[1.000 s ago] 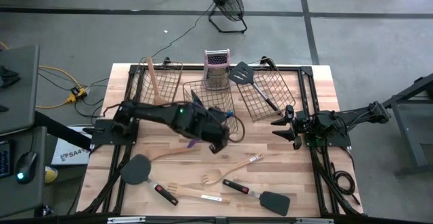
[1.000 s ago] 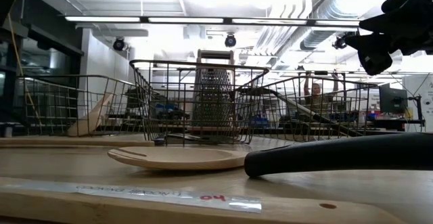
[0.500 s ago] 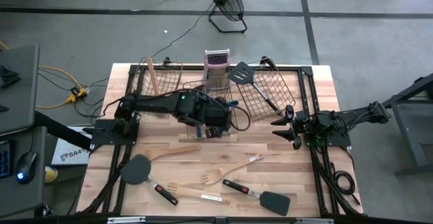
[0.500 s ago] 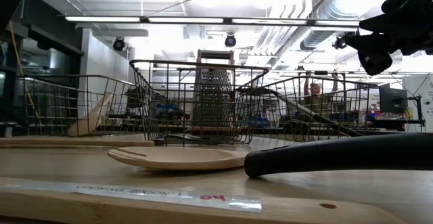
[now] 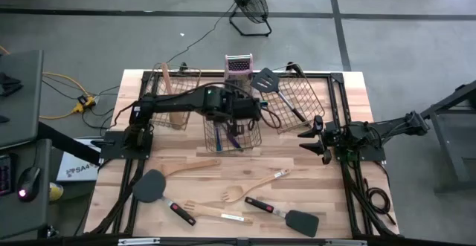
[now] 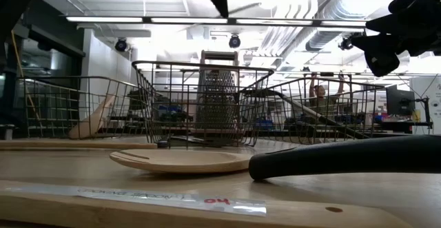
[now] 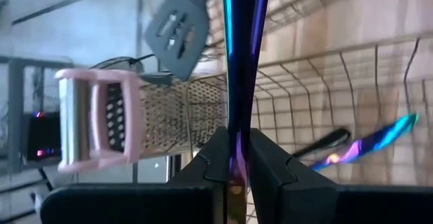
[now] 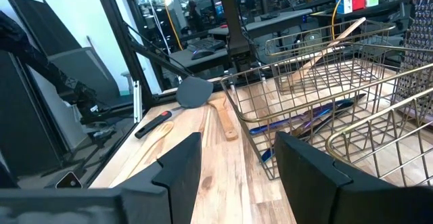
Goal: Pick & Place Kitchen Items
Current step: Put the blue table knife into the middle wire basket
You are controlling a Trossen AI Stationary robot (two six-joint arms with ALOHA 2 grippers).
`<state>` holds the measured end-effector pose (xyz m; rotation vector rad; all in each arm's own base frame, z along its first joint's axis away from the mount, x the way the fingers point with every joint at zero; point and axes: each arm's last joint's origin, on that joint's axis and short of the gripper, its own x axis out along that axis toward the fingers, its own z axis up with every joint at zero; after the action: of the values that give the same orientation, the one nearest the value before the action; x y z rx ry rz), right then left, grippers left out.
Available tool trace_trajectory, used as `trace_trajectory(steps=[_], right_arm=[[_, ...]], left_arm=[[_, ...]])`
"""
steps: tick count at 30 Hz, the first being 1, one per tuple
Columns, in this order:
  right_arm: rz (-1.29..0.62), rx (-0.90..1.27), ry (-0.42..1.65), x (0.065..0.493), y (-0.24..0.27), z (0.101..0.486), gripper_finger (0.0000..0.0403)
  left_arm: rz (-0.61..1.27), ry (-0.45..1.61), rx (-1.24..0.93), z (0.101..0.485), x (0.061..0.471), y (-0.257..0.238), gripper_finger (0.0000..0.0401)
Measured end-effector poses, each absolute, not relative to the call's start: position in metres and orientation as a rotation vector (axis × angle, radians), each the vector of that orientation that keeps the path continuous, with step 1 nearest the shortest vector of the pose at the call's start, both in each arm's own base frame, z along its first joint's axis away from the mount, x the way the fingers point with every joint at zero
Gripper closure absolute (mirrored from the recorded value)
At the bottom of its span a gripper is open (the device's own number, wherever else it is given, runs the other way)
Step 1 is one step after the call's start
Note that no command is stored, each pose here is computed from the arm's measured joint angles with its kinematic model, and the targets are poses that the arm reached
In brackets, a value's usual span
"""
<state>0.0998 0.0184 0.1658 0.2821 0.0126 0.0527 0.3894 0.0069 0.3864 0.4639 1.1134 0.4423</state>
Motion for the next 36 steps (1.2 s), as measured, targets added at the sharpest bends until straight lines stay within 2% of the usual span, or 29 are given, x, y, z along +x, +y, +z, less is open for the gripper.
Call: trace_trajectory(steps=[8, 14, 21, 29, 36], right_arm=[[0.053, 0.282, 0.013, 0.100, 0.018, 0.166, 0.0223], [0.053, 0.282, 0.013, 0.100, 0.018, 0.166, 0.0223], [0.053, 0.282, 0.013, 0.100, 0.018, 0.166, 0.0223], [0.053, 0.282, 0.013, 0.100, 0.018, 0.166, 0.0223], [0.053, 0.282, 0.013, 0.100, 0.018, 0.166, 0.0223]], left_arm=[[0.135, 1.278, 0.587, 0.357, 0.393, 0.033, 0.0376], [-0.029, 1.384, 0.726, 0.330, 0.394, 0.043, 0.0376], [-0.280, 1.389, 0.846, 0.303, 0.397, 0.043, 0.0376], [-0.450, 1.353, 0.808, 0.281, 0.398, 0.047, 0.0376], [-0.499, 1.352, 0.821, 0.273, 0.396, 0.058, 0.0376]])
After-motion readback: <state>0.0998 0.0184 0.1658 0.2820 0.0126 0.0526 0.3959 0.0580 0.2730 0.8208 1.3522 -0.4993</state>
